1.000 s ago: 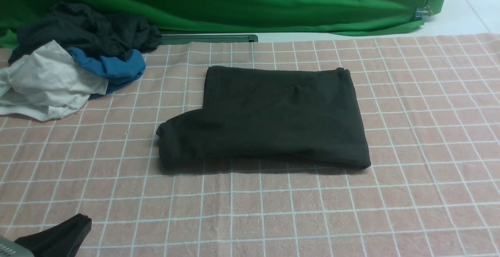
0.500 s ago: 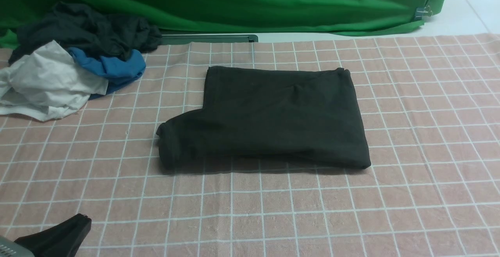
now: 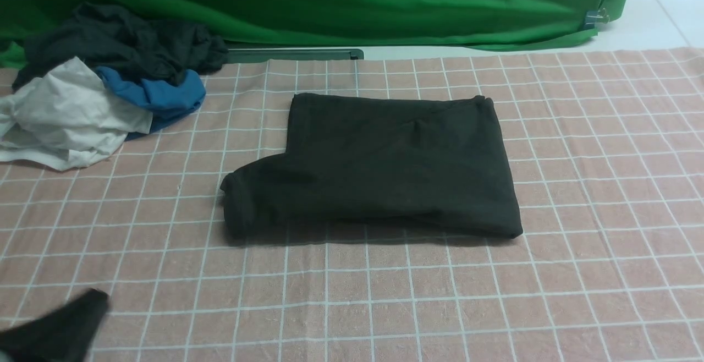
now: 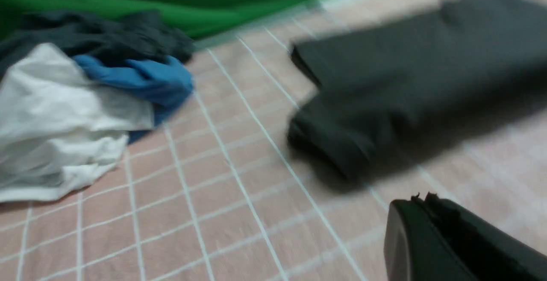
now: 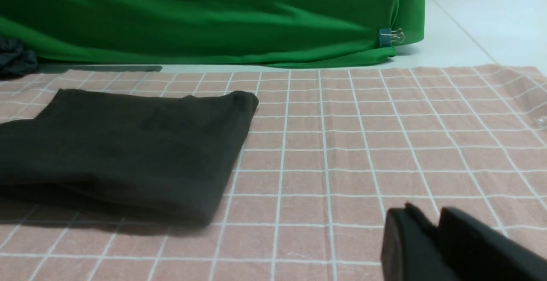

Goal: Fold a long-sleeved shirt over a pink coffee tablecloth.

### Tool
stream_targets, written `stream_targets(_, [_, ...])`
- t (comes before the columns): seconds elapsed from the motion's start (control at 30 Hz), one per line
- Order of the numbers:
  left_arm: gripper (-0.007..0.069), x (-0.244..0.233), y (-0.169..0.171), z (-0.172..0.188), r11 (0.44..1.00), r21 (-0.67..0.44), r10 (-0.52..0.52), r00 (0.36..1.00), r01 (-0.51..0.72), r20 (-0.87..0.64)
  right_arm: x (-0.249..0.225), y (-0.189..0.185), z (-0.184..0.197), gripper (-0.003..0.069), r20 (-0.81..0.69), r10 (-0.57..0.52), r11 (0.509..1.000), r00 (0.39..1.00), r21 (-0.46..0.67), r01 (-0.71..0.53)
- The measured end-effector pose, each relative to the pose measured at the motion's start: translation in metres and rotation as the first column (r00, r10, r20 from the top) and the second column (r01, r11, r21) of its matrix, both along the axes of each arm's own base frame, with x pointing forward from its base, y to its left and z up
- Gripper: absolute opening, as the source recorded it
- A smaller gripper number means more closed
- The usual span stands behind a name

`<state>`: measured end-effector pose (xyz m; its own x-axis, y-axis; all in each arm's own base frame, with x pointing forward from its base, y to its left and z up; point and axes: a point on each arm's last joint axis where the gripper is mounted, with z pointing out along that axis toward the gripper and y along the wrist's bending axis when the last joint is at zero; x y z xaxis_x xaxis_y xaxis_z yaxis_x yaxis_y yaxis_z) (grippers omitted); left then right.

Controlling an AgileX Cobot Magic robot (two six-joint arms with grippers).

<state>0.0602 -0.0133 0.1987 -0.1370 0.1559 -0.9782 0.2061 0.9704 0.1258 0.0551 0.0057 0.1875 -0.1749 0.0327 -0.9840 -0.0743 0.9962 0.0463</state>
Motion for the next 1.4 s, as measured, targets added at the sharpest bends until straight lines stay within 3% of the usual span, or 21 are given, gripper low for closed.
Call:
stream_targets(0.2, [0.0017,-0.004,0.007,-0.001,0.986,-0.114,0.132,0.989,-0.123,0.067,0.000,0.000,0.000,0.0115,0.001,0.000,1.000,1.000,0.000,0.000])
stream_targets(0.4, [0.0017,-0.005,0.006,-0.009,0.990,-0.082,0.116,0.993,-0.117,-0.012,0.000,0.000,0.000,0.0136,0.001,0.000,1.000,1.000,0.000,0.000])
stream_targets(1.4, [0.0017,-0.005,0.007,-0.010,0.991,-0.050,0.125,0.992,-0.125,-0.006,0.000,0.000,0.000,0.0218,0.001,0.000,1.000,1.000,0.000,0.000])
